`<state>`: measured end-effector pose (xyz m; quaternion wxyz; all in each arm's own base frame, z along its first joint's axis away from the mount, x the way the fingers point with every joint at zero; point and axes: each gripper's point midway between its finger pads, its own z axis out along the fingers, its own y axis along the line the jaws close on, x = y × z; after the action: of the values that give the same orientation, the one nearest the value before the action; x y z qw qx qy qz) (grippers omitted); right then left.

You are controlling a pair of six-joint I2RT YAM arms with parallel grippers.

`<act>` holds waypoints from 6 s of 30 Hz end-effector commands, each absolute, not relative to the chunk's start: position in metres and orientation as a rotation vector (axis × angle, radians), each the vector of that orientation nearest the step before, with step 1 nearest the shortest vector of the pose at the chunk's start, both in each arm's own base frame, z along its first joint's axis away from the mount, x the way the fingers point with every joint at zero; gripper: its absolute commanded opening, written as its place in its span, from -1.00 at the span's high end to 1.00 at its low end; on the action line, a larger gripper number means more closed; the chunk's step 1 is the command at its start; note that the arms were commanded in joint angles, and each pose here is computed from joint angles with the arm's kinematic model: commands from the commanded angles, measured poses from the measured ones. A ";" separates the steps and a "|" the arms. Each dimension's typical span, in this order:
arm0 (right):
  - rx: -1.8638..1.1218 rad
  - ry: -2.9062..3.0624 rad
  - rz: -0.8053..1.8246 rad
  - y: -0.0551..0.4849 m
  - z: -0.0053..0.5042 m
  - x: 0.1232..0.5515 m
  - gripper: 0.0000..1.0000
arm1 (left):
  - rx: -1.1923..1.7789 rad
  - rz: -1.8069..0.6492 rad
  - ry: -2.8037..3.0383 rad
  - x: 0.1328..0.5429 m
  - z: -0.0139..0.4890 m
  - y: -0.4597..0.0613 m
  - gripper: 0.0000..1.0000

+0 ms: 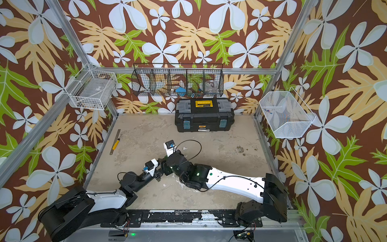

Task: Close the paint jar lid
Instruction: Screw the lid onto the paint jar.

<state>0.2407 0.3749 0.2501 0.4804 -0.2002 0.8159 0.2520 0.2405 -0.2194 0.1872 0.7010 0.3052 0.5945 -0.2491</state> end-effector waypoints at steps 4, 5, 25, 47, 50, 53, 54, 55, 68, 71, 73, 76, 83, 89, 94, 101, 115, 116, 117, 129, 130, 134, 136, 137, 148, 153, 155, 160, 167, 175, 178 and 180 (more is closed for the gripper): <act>-0.724 1.845 0.681 0.360 0.285 0.255 -0.45 | 0.672 -0.559 1.283 0.240 0.198 -0.220 0.56; -0.834 1.783 0.744 0.361 0.291 0.252 -0.45 | 0.672 -0.561 1.283 0.240 0.198 -0.220 0.56; -1.689 1.119 1.250 0.358 0.251 0.234 -0.49 | 0.682 -0.568 1.279 0.239 0.198 -0.222 0.56; -1.738 1.158 1.177 0.376 0.222 0.241 -0.02 | 0.677 -0.562 1.281 0.239 0.198 -0.220 0.56; -1.731 1.165 1.177 0.376 0.220 0.241 0.12 | 0.678 -0.562 1.281 0.239 0.198 -0.221 0.56; -1.726 1.176 1.177 0.376 0.219 0.241 0.26 | 0.677 -0.562 1.281 0.239 0.198 -0.221 0.56; -1.721 1.178 1.181 0.376 0.220 0.241 0.30 | 0.676 -0.561 1.279 0.239 0.198 -0.221 0.56; -1.710 1.187 1.188 0.376 0.221 0.241 0.35 | 0.676 -0.561 1.280 0.239 0.198 -0.221 0.56; -1.441 1.441 1.061 0.386 0.224 0.254 0.60 | 0.674 -0.557 1.283 0.240 0.198 -0.220 0.56; -1.333 1.530 0.992 0.387 0.224 0.258 0.59 | 0.675 -0.557 1.284 0.240 0.197 -0.220 0.56; -1.249 1.605 0.945 0.387 0.224 0.262 0.59 | 0.674 -0.558 1.285 0.240 0.197 -0.220 0.56; -1.063 1.739 0.867 0.381 0.223 0.274 0.59 | 0.672 -0.555 1.286 0.240 0.197 -0.220 0.56; -0.755 1.846 0.708 0.385 0.227 0.258 0.53 | 0.670 -0.552 1.287 0.241 0.197 -0.219 0.56; -0.523 1.925 0.683 0.389 0.230 0.243 0.54 | 0.670 -0.553 1.289 0.241 0.196 -0.219 0.56; -0.475 1.921 0.712 0.400 0.233 0.230 0.51 | 0.671 -0.554 1.287 0.241 0.197 -0.219 0.56; -0.500 1.910 0.658 0.393 0.239 0.230 0.00 | 0.670 -0.554 1.287 0.241 0.197 -0.219 0.56; -0.844 1.681 0.814 0.358 0.291 0.231 -0.30 | 0.670 -0.555 1.283 0.240 0.198 -0.219 0.56; -0.948 1.596 0.884 0.357 0.300 0.224 -0.30 | 0.672 -0.557 1.283 0.240 0.198 -0.219 0.56; -1.045 1.518 0.933 0.356 0.305 0.217 -0.30 | 0.673 -0.558 1.281 0.240 0.198 -0.220 0.56; -1.668 1.109 1.145 0.356 0.276 0.213 -0.58 | 0.678 -0.563 1.282 0.239 0.197 -0.221 0.56; -1.695 1.099 1.148 0.358 0.272 0.215 -0.58 | 0.677 -0.563 1.283 0.239 0.197 -0.221 0.56; -1.749 1.085 1.172 0.363 0.258 0.218 -0.51 | 0.675 -0.562 1.281 0.239 0.198 -0.220 0.56; -1.754 1.092 1.175 0.364 0.252 0.220 -0.51 | 0.676 -0.560 1.282 0.239 0.197 -0.220 0.56; -1.757 1.096 1.174 0.365 0.250 0.222 -0.50 | 0.675 -0.560 1.279 0.239 0.198 -0.220 0.56; -1.768 1.173 1.161 0.373 0.228 0.237 -0.17 | 0.673 -0.558 1.281 0.239 0.198 -0.220 0.56; -1.759 1.182 1.162 0.373 0.227 0.238 0.08 | 0.673 -0.556 1.282 0.240 0.198 -0.220 0.56; -1.750 1.189 1.164 0.373 0.226 0.238 0.20 | 0.672 -0.556 1.280 0.240 0.198 -0.219 0.56; -1.705 1.220 1.161 0.372 0.228 0.239 0.40 | 0.672 -0.555 1.282 0.240 0.198 -0.219 0.56; -1.555 1.312 1.099 0.376 0.228 0.240 0.53 | 0.672 -0.557 1.283 0.240 0.198 -0.220 0.56; -1.173 1.496 1.001 0.380 0.229 0.252 0.56 | 0.670 -0.555 1.283 0.240 0.198 -0.219 0.56; -1.042 1.562 0.928 0.381 0.226 0.255 0.59 | 0.669 -0.555 1.282 0.240 0.198 -0.219 0.56; -0.954 1.613 0.854 0.381 0.223 0.257 0.62 | 0.668 -0.554 1.283 0.240 0.198 -0.219 0.56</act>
<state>0.2416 0.3807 0.2108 0.4781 -0.4801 0.6339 0.3730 0.2434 -0.2176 0.1786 0.6914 0.3033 0.6097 -0.2415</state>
